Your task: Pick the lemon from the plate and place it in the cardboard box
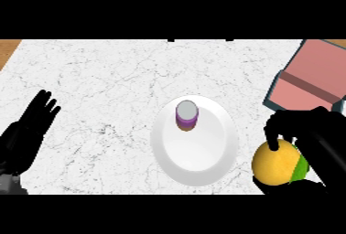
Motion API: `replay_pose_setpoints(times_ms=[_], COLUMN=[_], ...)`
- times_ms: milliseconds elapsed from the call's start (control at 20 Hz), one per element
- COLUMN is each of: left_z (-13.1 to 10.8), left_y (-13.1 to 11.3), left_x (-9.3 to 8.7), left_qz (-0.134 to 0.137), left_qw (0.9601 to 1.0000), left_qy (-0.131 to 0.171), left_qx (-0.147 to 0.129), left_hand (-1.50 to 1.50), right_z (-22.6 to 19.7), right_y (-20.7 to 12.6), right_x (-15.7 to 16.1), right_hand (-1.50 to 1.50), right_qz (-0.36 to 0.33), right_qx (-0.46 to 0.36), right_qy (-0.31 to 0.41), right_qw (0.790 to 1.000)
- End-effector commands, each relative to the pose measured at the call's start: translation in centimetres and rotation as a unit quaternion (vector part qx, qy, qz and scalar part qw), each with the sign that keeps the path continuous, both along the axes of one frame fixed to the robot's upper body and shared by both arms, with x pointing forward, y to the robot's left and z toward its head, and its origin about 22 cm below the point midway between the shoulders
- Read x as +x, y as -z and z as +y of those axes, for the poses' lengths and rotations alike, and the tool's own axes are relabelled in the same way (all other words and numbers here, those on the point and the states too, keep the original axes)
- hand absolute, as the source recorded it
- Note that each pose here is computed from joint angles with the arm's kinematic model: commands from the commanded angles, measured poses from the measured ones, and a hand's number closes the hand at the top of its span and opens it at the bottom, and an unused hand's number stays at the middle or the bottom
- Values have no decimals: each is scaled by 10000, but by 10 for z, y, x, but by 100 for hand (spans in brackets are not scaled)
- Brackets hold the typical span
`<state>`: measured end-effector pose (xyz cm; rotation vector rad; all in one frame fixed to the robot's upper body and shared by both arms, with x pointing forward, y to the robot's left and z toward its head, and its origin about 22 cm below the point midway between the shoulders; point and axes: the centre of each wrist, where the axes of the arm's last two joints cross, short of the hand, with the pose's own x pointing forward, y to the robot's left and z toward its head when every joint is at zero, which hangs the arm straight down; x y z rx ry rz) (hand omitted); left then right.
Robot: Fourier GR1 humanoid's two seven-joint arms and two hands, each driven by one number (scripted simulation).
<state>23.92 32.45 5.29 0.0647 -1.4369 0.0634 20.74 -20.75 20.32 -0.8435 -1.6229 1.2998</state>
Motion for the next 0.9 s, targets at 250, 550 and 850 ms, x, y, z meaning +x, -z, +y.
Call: replay_pose_setpoints(times_ms=[250, 550, 850], left_z=[-6, -12, -13], left_y=[-3, 5, -4], left_x=[-6, -1, 13], left_qz=[-121, -31, -60], left_qw=[9999, 10000, 9999], left_qy=[58, 84, 131], left_qx=[34, -2, 21], left_hand=[0, 0, 0], right_z=[-34, -73, -101], right_y=[-72, -91, -69], right_x=[-3, 38, 72], right_hand=[150, 150, 150], right_qz=[-792, -876, -766], right_qx=[699, 726, 254], right_qy=[1202, 1653, 1684], right_qw=[9871, 9797, 9824])
